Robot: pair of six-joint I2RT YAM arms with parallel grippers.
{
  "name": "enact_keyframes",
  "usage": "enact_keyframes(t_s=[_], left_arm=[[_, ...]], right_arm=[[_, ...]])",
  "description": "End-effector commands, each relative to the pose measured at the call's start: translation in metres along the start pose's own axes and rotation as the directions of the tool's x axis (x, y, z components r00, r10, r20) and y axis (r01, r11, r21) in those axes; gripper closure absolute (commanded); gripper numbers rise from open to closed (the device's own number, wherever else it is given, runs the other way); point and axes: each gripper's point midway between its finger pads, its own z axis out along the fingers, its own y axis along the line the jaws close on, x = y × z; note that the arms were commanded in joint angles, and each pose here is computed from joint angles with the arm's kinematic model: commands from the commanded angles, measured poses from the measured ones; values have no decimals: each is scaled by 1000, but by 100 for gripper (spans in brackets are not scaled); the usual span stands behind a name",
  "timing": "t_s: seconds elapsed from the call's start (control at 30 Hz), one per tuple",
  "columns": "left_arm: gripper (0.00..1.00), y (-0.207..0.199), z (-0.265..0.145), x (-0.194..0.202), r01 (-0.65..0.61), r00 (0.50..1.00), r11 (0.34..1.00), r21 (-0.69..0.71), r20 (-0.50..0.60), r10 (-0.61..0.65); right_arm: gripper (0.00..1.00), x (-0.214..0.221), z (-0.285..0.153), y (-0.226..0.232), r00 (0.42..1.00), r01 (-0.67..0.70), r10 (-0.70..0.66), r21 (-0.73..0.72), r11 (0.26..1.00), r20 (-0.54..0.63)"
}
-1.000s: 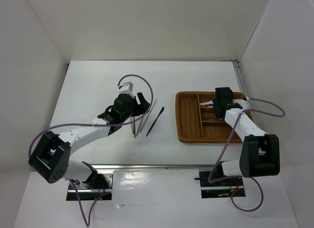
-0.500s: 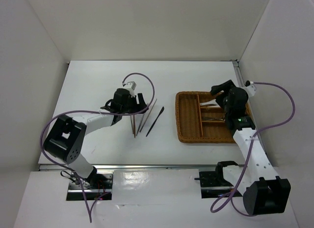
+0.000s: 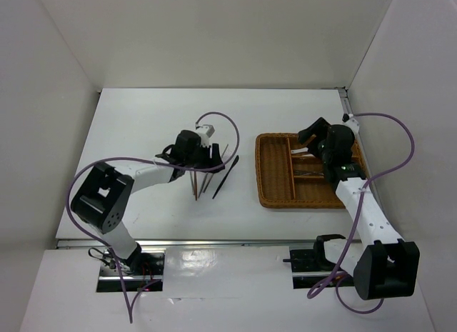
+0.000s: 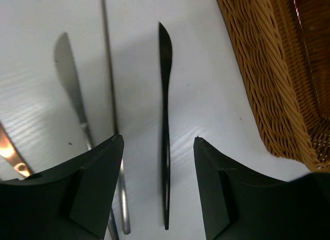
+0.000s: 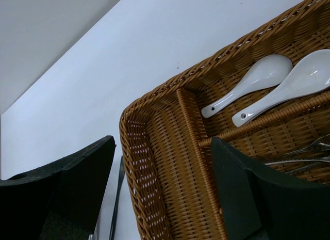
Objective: Sort the eating utensils into containers
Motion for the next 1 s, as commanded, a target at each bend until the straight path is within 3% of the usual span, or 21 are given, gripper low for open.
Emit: enact_keyframes(t_s=[0.0,0.23,0.37,0.97], left_arm=[[30,-27,-4,3,-103,995,994,22,-6,103],[34,-16,-3,34,-136,989,981,-138,-84,125],[35,-10,-3,32,-153,987,966,-206,-84,138],[43,-17,20,48,-224,968,937,-269,-170,183]], right_arm=[[17,-10,-2,2,999,26,-26,-11,1000,40],[15,-6,0,-8,999,38,-39,36,999,30],[12,-9,-3,-11,998,37,-39,53,998,44],[10,-10,-10,-23,997,35,-42,94,995,70]])
